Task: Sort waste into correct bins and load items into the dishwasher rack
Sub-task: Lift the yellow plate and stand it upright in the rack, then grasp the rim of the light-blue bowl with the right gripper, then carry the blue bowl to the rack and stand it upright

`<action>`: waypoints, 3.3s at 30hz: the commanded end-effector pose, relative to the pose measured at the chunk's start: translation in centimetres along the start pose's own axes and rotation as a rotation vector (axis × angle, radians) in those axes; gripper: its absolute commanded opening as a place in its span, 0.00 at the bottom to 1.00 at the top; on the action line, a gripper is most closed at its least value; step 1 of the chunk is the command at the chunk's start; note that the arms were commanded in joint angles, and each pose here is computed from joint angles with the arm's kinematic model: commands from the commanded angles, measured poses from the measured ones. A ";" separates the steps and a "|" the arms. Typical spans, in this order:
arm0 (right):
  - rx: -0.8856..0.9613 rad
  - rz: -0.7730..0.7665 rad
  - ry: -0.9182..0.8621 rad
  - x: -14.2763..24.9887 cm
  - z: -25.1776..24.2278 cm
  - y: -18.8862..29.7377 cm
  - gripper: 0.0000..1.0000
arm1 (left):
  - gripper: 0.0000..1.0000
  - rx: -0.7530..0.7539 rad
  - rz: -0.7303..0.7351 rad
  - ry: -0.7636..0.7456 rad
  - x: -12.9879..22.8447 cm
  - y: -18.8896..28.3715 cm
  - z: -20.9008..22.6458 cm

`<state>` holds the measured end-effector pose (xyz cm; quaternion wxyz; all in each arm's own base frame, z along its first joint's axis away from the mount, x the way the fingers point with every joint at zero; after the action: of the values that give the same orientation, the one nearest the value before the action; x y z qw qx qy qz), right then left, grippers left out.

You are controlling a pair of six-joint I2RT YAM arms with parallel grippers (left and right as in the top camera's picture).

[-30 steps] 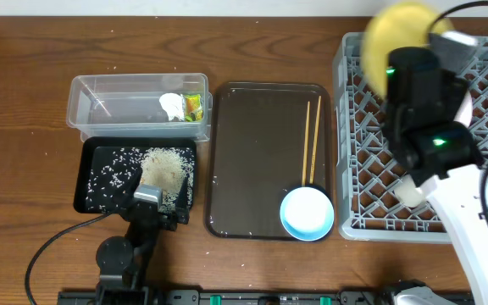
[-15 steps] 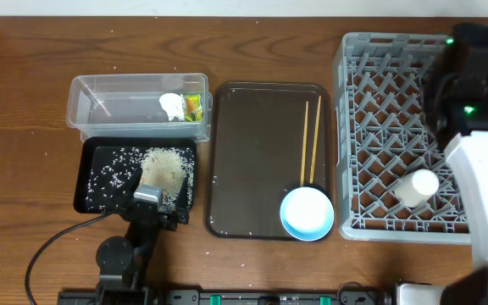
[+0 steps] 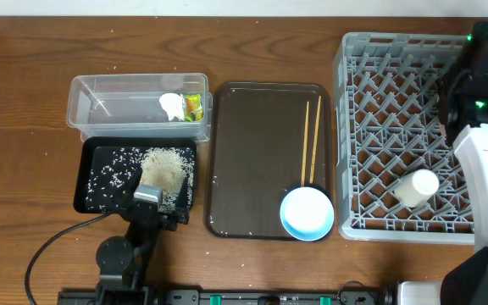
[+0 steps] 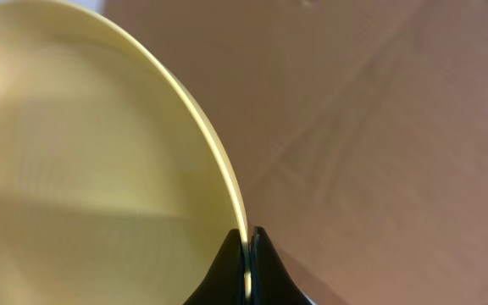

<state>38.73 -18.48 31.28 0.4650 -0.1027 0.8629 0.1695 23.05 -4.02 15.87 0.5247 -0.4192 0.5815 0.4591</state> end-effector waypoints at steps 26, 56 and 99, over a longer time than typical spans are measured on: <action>-0.175 -0.083 0.222 2.9 15.5 2.9 0.01 | 0.95 0.014 0.037 -0.002 1.5 -0.2 -0.1; -1.575 0.608 0.908 24.1 16.7 33.0 0.49 | 0.95 0.014 0.037 -0.002 1.5 -0.2 -0.1; -0.345 -0.009 -0.150 1.0 0.0 13.9 0.01 | 0.95 0.014 0.037 -0.002 1.5 -0.2 -0.1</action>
<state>35.99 1.26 28.20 0.3767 -0.2370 0.7476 0.4930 23.05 -4.02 15.87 0.5247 -0.4192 0.5815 0.4591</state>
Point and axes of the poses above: each gripper's point midway between its finger pads, its own y axis back along the fingers, its own z axis along the line the jaws close on, x = y × z, the point moved 1 cm from there along y, back along the fingers, and after that the axes turned 3 degrees about y, right-handed, at the moved point
